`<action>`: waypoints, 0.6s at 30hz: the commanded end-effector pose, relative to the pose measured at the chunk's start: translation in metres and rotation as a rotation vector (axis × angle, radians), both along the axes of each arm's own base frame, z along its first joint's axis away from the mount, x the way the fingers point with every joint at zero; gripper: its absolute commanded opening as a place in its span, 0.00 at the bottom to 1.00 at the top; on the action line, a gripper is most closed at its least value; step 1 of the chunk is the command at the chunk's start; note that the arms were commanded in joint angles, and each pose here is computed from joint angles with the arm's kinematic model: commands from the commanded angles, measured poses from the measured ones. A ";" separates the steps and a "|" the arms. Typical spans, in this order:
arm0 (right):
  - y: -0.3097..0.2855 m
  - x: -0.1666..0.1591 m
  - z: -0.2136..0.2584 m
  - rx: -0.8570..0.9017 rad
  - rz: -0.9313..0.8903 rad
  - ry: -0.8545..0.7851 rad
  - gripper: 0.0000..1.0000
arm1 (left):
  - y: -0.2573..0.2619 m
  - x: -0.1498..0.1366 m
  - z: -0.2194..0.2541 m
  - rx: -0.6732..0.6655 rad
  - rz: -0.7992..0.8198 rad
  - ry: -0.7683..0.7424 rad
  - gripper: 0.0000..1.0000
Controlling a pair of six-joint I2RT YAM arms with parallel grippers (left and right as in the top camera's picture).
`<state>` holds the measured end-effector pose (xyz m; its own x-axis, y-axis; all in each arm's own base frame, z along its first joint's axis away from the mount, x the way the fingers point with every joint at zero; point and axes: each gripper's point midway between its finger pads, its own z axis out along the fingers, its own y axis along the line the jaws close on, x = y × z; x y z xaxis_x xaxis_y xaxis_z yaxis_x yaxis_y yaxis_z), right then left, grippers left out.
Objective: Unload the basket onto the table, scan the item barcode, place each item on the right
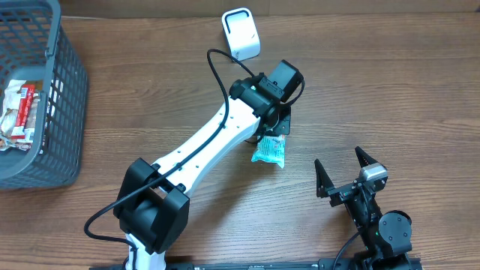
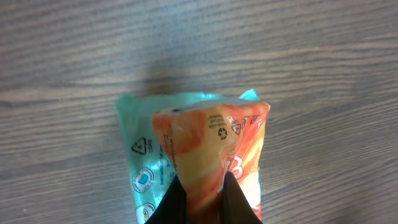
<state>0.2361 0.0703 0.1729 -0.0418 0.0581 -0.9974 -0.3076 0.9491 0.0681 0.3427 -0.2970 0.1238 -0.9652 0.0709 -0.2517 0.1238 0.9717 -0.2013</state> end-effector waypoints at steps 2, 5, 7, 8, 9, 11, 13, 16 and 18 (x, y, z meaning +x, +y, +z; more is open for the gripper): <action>0.001 0.000 -0.002 0.004 0.004 -0.002 1.00 | 0.013 0.022 0.040 0.010 0.005 -0.117 0.04; 0.001 0.000 -0.002 0.004 0.004 -0.002 1.00 | 0.038 0.029 0.061 0.089 0.050 -0.193 0.04; 0.001 0.000 -0.002 0.004 0.004 -0.002 1.00 | 0.058 0.032 0.069 0.172 0.083 -0.236 0.04; 0.001 0.000 -0.002 0.004 0.004 -0.002 1.00 | 0.072 0.033 0.072 0.232 0.102 -0.257 0.04; 0.001 0.000 -0.002 0.004 0.004 -0.002 1.00 | 0.084 0.033 0.074 0.294 0.118 -0.272 0.04; 0.001 0.000 -0.002 0.004 0.004 -0.002 1.00 | 0.106 0.030 0.076 0.411 0.137 -0.283 0.04; 0.001 0.000 -0.002 0.004 0.004 -0.002 1.00 | 0.122 0.026 0.074 0.498 0.141 -0.273 0.04; 0.001 0.000 -0.002 0.004 0.004 -0.002 1.00 | 0.134 0.020 0.065 0.580 0.130 -0.241 0.04; 0.001 0.000 -0.002 0.004 0.004 -0.002 1.00 | 0.138 0.019 0.058 0.617 0.122 -0.225 0.04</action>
<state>0.2361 0.0703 0.1730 -0.0416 0.0589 -0.9974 -0.3076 0.9490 0.0689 0.3527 -0.1779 0.1785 -0.9201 0.1201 -0.3728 0.0031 0.9540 0.2997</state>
